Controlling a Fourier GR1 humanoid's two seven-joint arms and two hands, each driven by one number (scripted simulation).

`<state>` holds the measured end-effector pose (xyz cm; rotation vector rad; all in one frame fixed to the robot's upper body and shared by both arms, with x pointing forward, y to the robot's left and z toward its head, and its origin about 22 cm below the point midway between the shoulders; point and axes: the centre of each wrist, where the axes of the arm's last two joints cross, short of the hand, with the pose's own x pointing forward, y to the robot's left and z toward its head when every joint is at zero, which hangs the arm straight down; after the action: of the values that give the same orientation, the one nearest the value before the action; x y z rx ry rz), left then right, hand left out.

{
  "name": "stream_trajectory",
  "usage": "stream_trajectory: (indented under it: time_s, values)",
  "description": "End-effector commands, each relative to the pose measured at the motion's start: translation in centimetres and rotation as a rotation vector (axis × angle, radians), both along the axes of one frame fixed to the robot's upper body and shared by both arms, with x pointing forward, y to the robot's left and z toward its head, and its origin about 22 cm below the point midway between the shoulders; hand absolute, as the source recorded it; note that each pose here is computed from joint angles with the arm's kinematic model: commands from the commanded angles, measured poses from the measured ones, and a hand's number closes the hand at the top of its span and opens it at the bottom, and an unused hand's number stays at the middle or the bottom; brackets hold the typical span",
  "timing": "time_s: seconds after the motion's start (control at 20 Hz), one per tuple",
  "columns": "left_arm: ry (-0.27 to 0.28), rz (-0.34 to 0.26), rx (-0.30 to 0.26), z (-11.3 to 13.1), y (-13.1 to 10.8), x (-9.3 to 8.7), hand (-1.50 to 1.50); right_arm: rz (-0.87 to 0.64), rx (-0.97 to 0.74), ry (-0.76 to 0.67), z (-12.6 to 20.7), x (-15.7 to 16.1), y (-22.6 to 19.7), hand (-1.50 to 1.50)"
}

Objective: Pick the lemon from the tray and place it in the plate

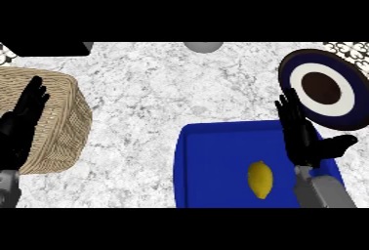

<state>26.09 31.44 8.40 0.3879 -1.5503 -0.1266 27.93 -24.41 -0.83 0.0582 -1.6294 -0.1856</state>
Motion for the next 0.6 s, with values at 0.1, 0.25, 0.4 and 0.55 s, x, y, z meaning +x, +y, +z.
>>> stream_trajectory:
  time_s: [0.1,0.25,0.4,0.55]
  values:
    - [0.212,0.009,-0.137,-5.2,-2.0,-1.6,0.00,-0.111,-0.178,-0.130,5.7,0.1,-6.6,1.50]
    - [0.372,0.069,-0.252,-8.4,-2.0,-3.5,0.00,-0.204,-0.362,-0.266,9.6,-0.3,-10.4,1.50]
    - [0.341,0.011,-0.334,-7.1,-3.8,-3.7,0.00,-0.533,-0.655,-0.073,6.5,-3.4,-16.2,1.50]
    - [0.380,-0.012,-0.363,-9.2,-5.6,-4.8,0.00,-0.621,-0.552,-0.152,3.6,-5.5,-13.7,-1.50]
